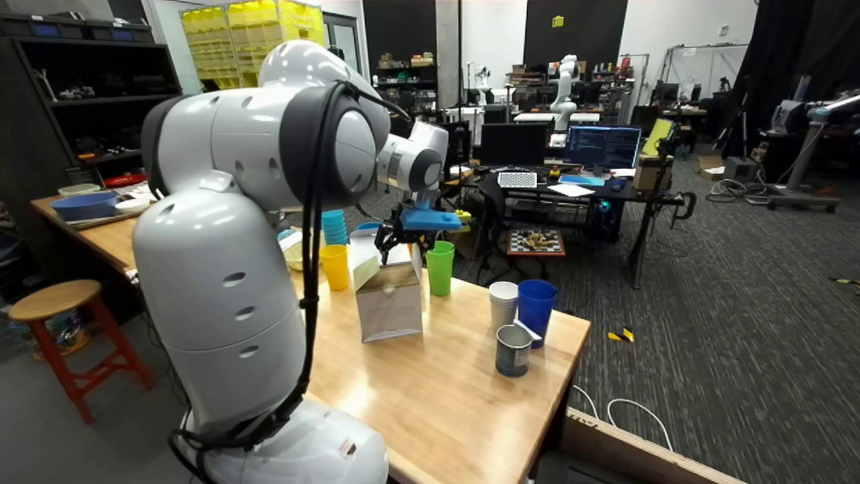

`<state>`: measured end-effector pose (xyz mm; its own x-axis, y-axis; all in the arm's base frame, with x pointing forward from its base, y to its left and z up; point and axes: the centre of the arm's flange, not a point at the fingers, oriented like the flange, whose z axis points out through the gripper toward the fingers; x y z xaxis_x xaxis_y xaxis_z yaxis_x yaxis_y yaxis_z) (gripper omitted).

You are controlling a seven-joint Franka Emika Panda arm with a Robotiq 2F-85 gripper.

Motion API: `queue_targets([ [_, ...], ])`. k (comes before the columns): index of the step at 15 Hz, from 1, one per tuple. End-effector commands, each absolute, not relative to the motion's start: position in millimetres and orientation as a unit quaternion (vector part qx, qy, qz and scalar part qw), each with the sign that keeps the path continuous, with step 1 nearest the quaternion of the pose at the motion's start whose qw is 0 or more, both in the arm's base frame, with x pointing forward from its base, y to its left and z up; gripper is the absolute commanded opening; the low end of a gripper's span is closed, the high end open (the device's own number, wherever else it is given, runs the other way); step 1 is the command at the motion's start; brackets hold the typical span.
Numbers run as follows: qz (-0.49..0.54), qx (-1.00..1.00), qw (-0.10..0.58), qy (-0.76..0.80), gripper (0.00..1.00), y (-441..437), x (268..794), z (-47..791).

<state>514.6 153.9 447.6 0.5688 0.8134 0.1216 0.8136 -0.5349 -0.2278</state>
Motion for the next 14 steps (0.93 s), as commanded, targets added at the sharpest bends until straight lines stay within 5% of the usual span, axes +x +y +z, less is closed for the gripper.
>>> queue_targets([
  [1,-0.015,-0.874,0.108,-0.474,1.0,164.1,506.4,461.9],
  [6,-0.02,-0.872,0.077,-0.482,1.0,175.8,493.7,471.7],
  [14,0.033,-0.86,0.122,-0.494,1.0,192.6,482.5,443.0],
])
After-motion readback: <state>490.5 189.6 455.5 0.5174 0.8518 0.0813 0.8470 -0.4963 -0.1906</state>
